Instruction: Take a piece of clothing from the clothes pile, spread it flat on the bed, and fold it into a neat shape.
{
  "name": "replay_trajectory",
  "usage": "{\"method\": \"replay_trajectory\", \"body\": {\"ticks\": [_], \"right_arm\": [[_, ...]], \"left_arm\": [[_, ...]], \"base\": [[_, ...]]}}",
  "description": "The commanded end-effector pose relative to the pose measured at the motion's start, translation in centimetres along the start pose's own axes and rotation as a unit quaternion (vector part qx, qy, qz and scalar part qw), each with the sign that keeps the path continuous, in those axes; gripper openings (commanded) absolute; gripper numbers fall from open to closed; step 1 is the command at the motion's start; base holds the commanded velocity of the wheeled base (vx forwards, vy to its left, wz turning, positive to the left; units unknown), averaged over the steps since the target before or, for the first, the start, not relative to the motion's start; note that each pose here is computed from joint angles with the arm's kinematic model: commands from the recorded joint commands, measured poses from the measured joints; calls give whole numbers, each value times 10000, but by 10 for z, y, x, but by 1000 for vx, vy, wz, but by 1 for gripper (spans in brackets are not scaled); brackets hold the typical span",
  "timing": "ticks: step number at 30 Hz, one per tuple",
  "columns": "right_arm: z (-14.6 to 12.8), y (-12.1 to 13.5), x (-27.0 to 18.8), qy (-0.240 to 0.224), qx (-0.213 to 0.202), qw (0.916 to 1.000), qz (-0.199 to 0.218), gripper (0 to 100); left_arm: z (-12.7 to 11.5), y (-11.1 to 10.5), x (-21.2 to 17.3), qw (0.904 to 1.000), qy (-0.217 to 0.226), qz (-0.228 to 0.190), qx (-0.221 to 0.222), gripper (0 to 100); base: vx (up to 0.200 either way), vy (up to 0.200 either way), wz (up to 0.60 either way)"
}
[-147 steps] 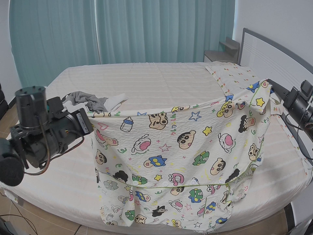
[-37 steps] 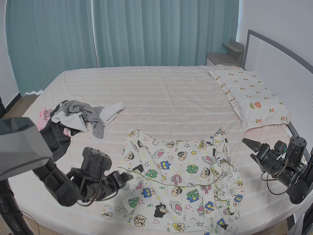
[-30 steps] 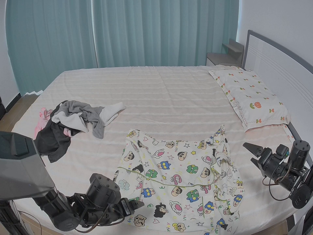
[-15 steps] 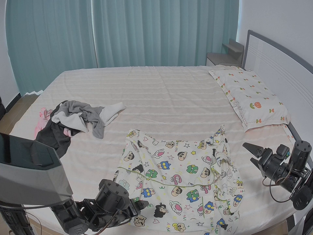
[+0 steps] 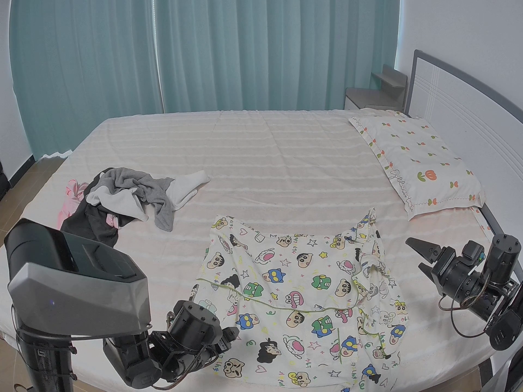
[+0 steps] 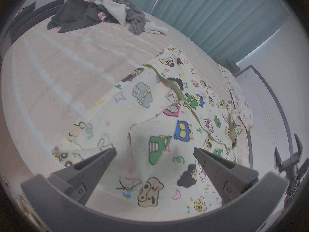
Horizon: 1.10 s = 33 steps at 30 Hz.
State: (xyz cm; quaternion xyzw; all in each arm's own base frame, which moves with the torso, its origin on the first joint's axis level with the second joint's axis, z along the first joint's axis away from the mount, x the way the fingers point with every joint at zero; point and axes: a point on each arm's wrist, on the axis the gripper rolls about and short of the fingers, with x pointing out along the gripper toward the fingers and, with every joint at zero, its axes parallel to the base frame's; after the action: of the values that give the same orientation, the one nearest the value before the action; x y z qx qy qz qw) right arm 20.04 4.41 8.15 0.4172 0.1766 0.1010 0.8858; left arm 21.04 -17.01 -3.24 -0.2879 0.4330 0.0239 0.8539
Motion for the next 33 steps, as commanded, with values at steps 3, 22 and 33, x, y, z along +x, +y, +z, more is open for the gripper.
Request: {"method": "replay_trajectory", "body": {"ticks": [3, 22, 33], "right_arm": [[-2, -1, -3, 16, -1, 10000, 0, 100], [-1, 0, -3, 1, -4, 10000, 18, 100], [1, 2, -5, -59, -12, 10000, 67, 100]], "left_arm": [[3, -4, 3, 9994, -89, -110, -311, 0], [38, 0, -21, 9977, -628, -241, -24, 0], [64, 15, -7, 9923, -1120, -120, 515, 0]], "base": [[0, 0, 0], [0, 0, 0], [0, 0, 0]]}}
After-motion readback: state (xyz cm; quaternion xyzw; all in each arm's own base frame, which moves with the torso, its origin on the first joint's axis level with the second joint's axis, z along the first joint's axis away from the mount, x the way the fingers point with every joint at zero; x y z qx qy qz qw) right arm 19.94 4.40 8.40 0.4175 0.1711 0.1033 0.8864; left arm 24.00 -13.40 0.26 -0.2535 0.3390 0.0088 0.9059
